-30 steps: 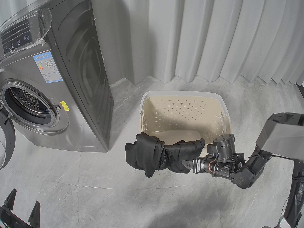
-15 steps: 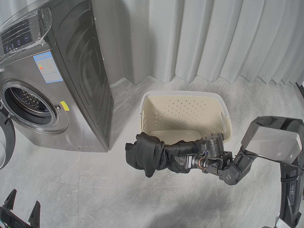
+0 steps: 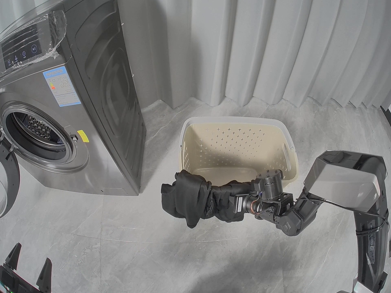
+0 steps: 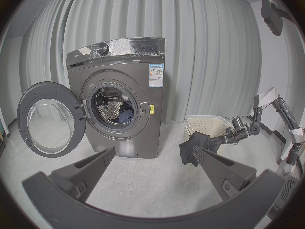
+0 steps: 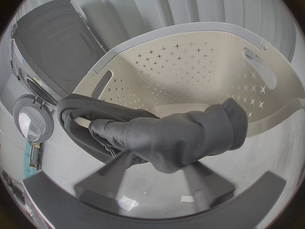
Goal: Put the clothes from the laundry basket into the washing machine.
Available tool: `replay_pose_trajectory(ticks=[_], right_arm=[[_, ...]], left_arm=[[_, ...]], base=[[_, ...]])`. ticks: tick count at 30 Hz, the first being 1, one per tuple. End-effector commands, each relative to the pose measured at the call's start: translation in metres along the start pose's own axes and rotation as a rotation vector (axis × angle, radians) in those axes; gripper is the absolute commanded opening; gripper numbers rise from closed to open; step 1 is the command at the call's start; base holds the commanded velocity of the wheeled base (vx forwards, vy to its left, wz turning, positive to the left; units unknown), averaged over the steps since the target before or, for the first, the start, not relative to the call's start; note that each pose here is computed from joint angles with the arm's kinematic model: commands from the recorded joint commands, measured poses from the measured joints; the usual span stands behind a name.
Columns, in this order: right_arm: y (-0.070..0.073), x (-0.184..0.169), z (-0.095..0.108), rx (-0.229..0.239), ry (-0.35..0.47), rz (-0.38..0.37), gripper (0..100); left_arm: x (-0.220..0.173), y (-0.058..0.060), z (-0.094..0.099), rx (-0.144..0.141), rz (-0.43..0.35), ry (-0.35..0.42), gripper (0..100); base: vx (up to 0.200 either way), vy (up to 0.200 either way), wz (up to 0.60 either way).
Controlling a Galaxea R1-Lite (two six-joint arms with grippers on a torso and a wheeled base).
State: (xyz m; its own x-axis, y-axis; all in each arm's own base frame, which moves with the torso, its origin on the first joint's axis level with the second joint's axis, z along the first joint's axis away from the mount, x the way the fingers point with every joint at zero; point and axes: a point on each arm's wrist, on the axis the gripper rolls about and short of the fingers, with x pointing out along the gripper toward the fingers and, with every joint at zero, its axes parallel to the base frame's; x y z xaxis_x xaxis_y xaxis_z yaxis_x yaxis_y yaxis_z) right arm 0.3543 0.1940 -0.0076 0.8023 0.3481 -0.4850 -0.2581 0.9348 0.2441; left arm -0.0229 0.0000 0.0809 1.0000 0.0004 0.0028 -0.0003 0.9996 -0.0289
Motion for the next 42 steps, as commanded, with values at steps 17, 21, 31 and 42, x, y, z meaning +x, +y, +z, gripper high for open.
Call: replay_pose_trajectory(ticks=[17, 21, 31, 42], right_arm=[[0.008, -0.035, 0.012, -0.001, -0.044, 0.026, 0], [0.006, -0.036, 0.007, -0.012, -0.026, 0.018, 100], [0.002, -0.034, 0.003, -0.022, -0.023, 0.012, 100], [-0.004, 0.0, -0.005, -0.034, -0.033, 0.002, 100]], left_arm=[[0.0, 0.0, -0.005, 0.0, 0.001, 0.003, 100], [0.0, 0.0, -0.005, -0.002, 0.001, 0.003, 100], [0.0, 0.0, -0.005, -0.002, 0.001, 0.003, 100], [0.0, 0.0, -0.005, -0.002, 0.001, 0.003, 100]], base=[[0.0, 0.0, 0.0], [0.0, 0.0, 0.0], [0.0, 0.0, 0.0], [0.0, 0.0, 0.0]])
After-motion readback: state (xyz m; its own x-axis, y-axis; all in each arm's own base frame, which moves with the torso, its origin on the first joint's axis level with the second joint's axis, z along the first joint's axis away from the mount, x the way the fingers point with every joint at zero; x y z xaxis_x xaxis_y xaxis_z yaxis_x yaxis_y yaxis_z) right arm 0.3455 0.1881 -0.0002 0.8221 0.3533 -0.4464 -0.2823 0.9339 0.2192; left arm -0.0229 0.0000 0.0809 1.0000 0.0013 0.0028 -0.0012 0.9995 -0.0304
